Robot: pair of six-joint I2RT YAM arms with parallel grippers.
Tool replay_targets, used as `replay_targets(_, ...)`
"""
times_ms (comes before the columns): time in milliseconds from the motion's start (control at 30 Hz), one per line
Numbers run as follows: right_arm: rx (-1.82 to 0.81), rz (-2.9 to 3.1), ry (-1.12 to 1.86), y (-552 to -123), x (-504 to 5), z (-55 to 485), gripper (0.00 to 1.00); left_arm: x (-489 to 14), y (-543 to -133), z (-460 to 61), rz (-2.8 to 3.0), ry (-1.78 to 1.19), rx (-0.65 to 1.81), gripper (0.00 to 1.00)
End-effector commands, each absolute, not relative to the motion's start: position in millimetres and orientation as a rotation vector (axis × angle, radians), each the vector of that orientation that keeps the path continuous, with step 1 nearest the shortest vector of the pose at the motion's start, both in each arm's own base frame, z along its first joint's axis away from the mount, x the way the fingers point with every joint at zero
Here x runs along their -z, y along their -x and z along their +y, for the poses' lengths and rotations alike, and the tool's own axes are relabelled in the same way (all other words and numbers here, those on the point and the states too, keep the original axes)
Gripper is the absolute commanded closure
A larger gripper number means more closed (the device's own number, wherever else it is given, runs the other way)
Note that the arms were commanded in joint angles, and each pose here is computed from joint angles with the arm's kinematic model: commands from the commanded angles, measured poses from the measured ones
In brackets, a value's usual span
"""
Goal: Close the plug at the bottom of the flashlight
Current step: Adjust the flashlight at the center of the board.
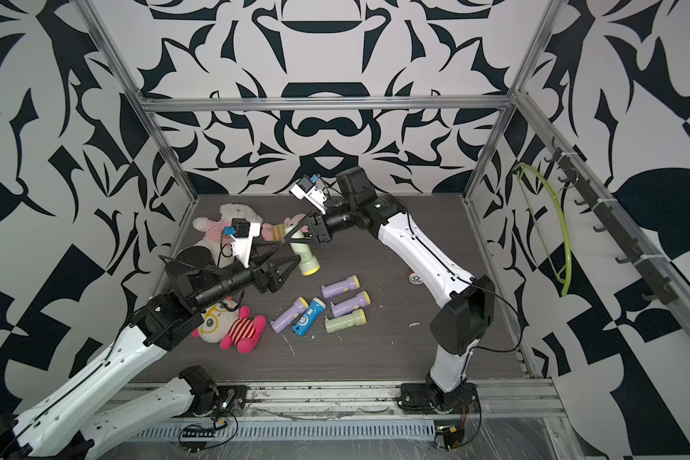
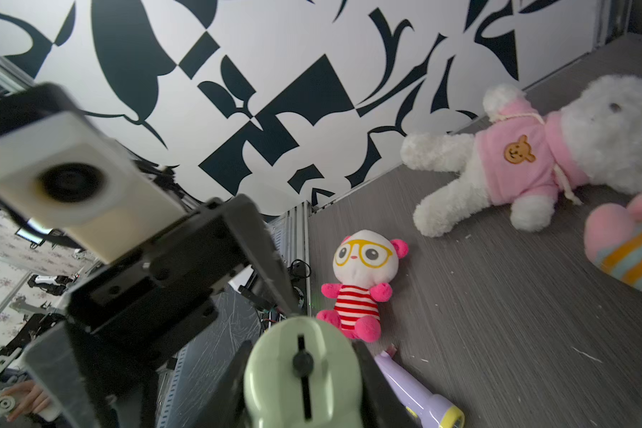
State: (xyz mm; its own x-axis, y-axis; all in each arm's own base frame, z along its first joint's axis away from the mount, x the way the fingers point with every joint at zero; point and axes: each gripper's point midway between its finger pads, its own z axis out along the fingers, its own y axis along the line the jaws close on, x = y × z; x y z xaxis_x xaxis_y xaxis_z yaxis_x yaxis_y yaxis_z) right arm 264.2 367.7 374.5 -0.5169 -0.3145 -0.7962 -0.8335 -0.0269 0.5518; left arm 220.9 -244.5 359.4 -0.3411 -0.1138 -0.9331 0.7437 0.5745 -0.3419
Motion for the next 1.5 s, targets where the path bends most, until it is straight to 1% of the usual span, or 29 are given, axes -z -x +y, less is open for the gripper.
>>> replay_targets(0, -1.554, 1.611, 1.275, -241, -425, 361, 1.00, -359, -217, -249, 1.689, -0.563, 1.015, 0.09)
replay_targets(133, -1.579, 1.552, 1.356, -212, -432, 361, 1.00, -363, -215, -254, 1.677, -0.605, 1.066, 0.08)
replay_targets(200, -1.571, 1.524, 1.389, -200, -434, 360, 1.00, -370, -210, -258, 1.651, -0.633, 1.115, 0.09)
replay_targets(300, -1.551, 1.504, 1.405, -193, -435, 360, 1.00, -381, -201, -267, 1.612, -0.688, 1.196, 0.14)
replay_targets(467, -1.534, 1.499, 1.408, -192, -435, 360, 1.00, -394, -189, -277, 1.558, -0.736, 1.319, 0.14)
replay_targets(500, -1.535, 1.498, 1.409, -192, -434, 361, 1.00, -395, -189, -278, 1.553, -0.742, 1.335, 0.21)
replay_targets(567, -1.539, 1.491, 1.413, -191, -435, 361, 1.00, -397, -187, -281, 1.544, -0.754, 1.355, 0.28)
replay_targets(700, -1.525, 1.489, 1.411, -192, -435, 361, 1.00, -396, -185, -281, 1.552, -0.761, 1.361, 0.34)
replay_targets(767, -1.516, 1.491, 1.410, -193, -434, 361, 1.00, -396, -185, -280, 1.552, -0.762, 1.356, 0.40)
replay_targets(900, -1.487, 1.496, 1.397, -197, -433, 362, 1.00, -393, -184, -277, 1.569, -0.753, 1.348, 0.55)
replay_targets(967, -1.486, 1.491, 1.397, -197, -433, 362, 1.00, -391, -185, -277, 1.584, -0.749, 1.340, 0.59)
replay_targets(1167, -1.485, 1.489, 1.393, -198, -435, 363, 1.00, -385, -187, -275, 1.611, -0.735, 1.313, 0.76)
replay_targets(1233, -1.488, 1.492, 1.392, -198, -435, 363, 1.00, -383, -189, -275, 1.617, -0.736, 1.302, 0.84)
replay_targets(1333, -1.486, 1.504, 1.386, -199, -434, 363, 1.00, -380, -195, -274, 1.624, -0.727, 1.262, 1.00)
replay_targets(1367, -1.482, 1.512, 1.382, -200, -433, 363, 1.00, -379, -197, -273, 1.623, -0.721, 1.242, 1.00)
replay_targets(1467, -1.481, 1.531, 1.377, -201, -430, 363, 0.88, -375, -206, -269, 1.624, -0.700, 1.170, 1.00)
